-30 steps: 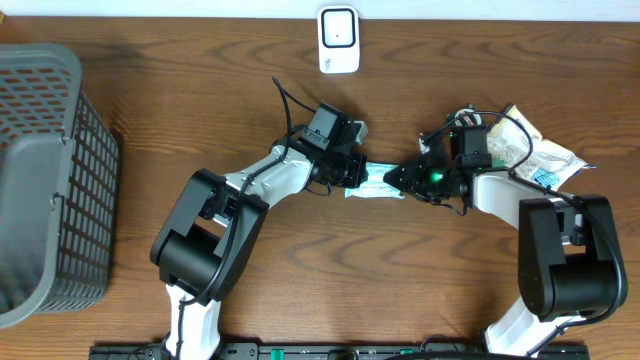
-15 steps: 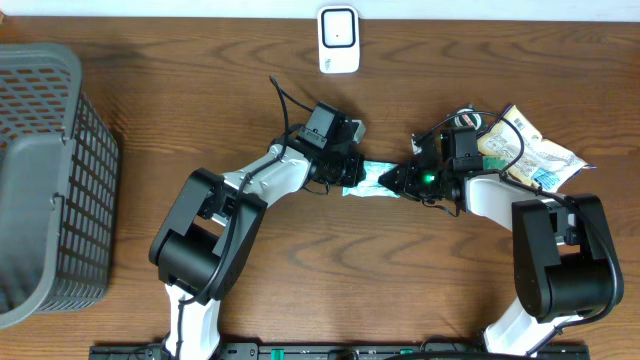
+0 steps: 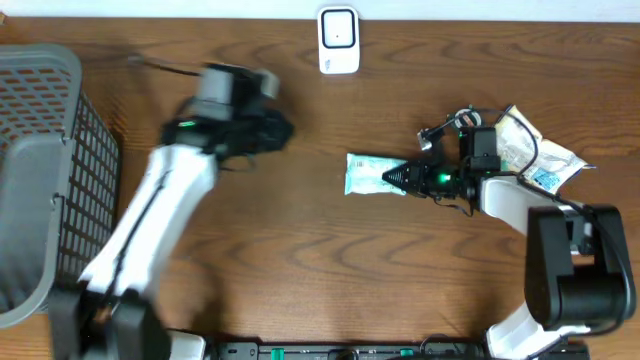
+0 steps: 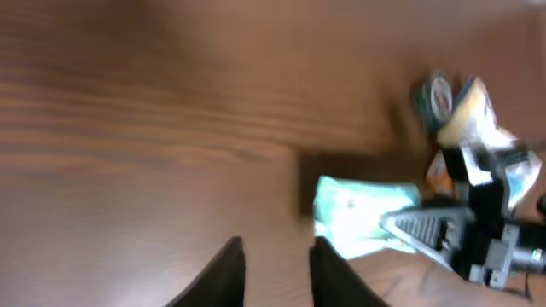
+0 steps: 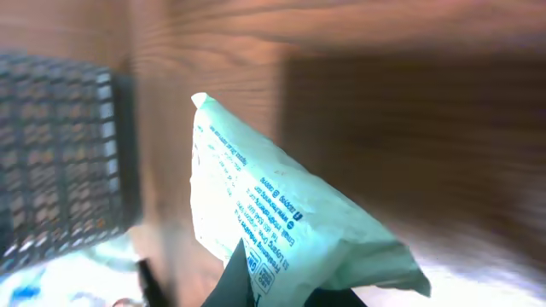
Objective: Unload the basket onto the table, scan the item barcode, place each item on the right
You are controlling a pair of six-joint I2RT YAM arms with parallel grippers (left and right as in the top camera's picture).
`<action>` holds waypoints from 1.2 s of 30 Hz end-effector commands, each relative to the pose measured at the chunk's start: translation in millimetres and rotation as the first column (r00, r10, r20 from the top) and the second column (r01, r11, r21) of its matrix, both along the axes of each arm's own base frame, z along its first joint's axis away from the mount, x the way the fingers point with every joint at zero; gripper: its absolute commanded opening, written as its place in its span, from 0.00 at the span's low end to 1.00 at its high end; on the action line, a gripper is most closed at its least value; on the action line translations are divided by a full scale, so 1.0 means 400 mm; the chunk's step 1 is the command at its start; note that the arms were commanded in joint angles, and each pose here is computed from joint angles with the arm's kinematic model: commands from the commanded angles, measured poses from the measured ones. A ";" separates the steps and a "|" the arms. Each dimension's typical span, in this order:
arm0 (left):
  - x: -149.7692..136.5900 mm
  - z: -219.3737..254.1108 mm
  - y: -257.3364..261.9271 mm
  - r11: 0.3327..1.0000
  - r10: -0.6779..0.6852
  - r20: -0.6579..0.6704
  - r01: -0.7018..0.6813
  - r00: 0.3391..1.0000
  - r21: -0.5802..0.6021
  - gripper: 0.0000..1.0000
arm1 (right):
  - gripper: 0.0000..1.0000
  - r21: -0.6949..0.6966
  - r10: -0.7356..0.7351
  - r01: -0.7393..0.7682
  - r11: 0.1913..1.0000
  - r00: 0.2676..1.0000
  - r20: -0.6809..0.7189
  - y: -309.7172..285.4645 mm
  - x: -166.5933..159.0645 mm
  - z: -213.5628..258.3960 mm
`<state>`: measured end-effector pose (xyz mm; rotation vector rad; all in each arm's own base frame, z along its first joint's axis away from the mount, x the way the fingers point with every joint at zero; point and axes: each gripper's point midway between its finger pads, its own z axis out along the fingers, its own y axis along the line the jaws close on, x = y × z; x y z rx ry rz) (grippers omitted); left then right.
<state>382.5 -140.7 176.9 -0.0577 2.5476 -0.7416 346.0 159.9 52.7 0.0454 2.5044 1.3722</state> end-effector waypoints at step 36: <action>-0.023 -0.019 0.336 0.889 0.366 -0.008 -0.346 0.931 0.299 0.98 | 0.02 -0.757 0.172 0.169 0.631 0.921 0.349 0.073 0.193 0.485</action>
